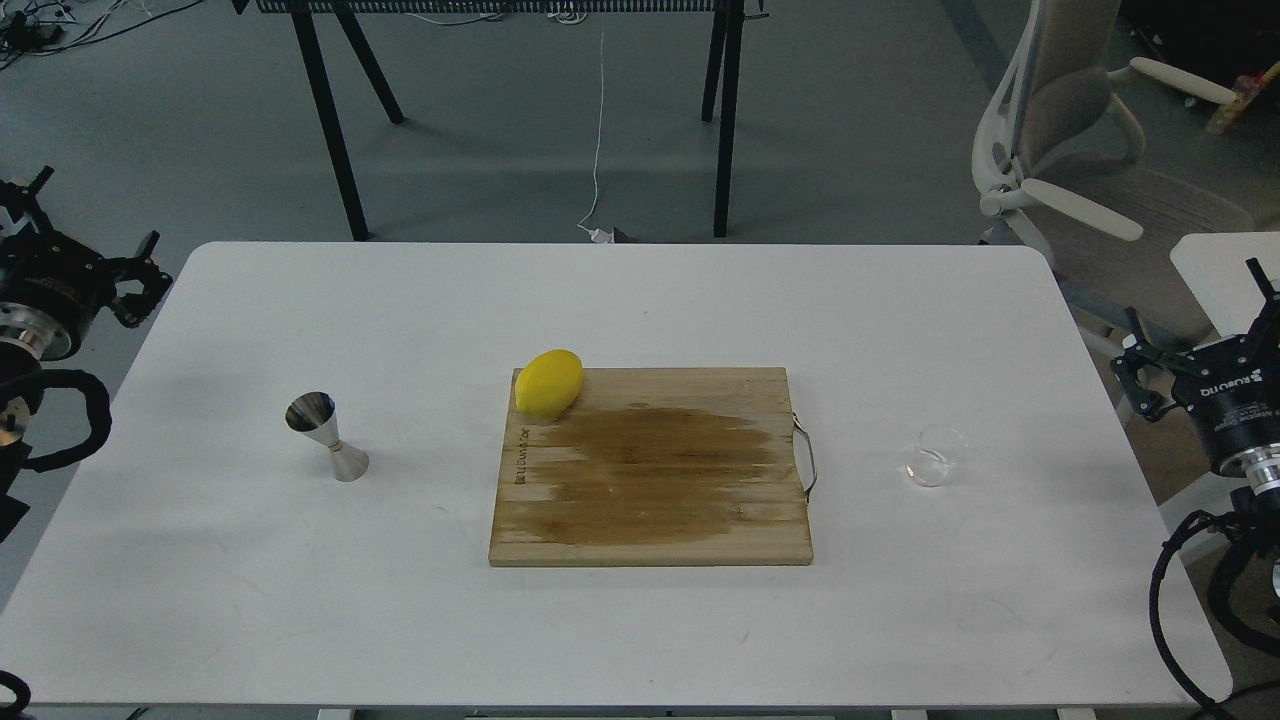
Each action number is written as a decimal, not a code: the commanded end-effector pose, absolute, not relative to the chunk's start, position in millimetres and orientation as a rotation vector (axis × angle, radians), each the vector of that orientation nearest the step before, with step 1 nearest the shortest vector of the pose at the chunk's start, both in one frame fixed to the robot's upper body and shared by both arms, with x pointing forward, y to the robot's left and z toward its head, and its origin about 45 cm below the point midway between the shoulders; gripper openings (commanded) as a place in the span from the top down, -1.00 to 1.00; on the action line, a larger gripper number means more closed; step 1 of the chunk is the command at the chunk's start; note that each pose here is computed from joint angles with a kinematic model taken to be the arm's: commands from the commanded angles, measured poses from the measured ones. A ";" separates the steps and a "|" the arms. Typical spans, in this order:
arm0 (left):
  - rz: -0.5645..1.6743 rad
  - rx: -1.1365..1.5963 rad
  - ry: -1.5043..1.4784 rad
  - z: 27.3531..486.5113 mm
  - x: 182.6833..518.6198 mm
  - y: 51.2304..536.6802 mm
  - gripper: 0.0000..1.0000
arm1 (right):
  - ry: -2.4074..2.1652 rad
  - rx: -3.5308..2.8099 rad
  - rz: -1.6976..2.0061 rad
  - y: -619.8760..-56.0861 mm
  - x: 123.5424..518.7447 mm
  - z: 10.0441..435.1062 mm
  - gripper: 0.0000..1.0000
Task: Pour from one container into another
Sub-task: 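Move the left gripper from rest toward the metal jigger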
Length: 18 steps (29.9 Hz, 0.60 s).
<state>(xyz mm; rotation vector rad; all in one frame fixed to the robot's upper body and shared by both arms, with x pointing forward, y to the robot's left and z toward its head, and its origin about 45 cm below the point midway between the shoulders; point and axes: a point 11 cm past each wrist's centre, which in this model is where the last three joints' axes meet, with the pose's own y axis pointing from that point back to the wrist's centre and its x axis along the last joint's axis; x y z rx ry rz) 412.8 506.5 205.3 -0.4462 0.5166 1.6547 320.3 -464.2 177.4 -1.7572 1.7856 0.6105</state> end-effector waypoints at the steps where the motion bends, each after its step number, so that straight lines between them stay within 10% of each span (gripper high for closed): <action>1: 1.655 -0.437 0.521 202.8 412.1 505.6 -1.00 | 1.785 -1.754 0.611 -464.1 320.3 177.1 -0.98; 18: 1.762 -0.279 0.467 186.4 386.9 539.9 -1.00 | 1.791 -1.751 0.596 -468.7 320.3 181.1 -0.98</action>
